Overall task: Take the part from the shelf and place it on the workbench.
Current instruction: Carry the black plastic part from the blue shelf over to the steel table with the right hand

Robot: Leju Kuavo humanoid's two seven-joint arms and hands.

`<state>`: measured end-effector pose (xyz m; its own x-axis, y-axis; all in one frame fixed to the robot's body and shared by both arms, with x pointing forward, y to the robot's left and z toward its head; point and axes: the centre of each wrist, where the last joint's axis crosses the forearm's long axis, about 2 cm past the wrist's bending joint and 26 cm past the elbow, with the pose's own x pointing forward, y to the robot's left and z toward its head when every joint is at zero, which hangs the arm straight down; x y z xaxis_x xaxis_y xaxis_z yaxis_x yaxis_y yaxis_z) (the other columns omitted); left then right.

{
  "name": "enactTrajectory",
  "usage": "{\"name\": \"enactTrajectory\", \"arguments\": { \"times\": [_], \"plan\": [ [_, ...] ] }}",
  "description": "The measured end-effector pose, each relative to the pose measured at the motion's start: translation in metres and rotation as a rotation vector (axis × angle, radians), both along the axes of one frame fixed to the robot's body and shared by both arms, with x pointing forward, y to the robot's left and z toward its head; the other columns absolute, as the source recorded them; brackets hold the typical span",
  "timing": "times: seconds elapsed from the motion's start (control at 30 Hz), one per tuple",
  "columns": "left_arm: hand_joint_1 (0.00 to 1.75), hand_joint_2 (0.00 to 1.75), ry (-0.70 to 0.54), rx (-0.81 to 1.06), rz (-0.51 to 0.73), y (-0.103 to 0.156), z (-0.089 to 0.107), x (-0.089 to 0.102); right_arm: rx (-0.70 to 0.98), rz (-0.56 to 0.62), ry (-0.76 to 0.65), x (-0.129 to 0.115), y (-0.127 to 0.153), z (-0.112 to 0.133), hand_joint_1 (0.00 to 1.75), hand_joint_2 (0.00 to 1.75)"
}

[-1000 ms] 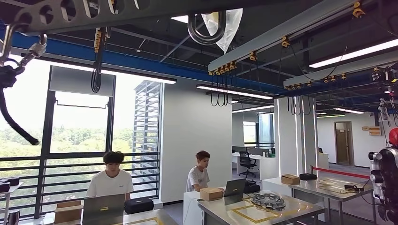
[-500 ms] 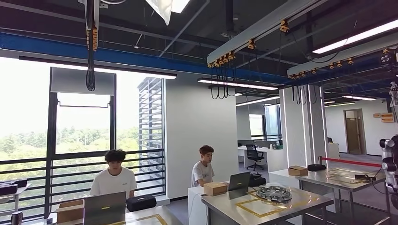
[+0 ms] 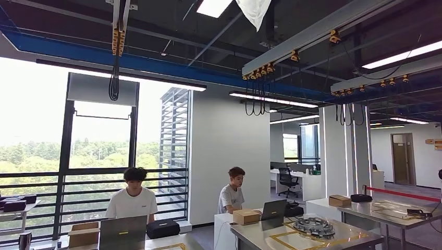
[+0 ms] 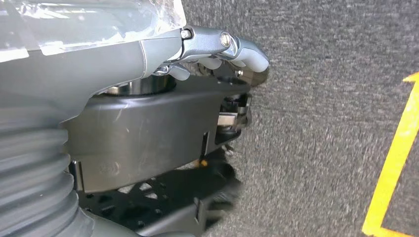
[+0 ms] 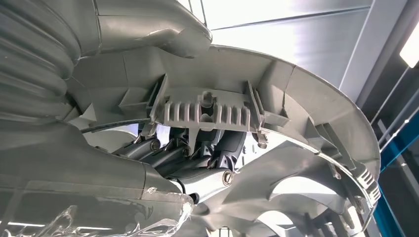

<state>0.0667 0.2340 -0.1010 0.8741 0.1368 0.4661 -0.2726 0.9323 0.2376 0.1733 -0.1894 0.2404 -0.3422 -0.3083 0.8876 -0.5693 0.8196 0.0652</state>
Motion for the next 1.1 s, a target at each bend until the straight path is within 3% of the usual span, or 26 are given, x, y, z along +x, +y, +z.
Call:
{"name": "enactTrajectory", "arguments": {
  "times": [1.1],
  "plan": [
    [0.0,1.75,0.0,0.001,-0.011,-0.0007,0.0004,0.0018,0.01,0.01,0.01,-0.0015,0.0013,-0.0036,1.75,1.75]
  ]
}}
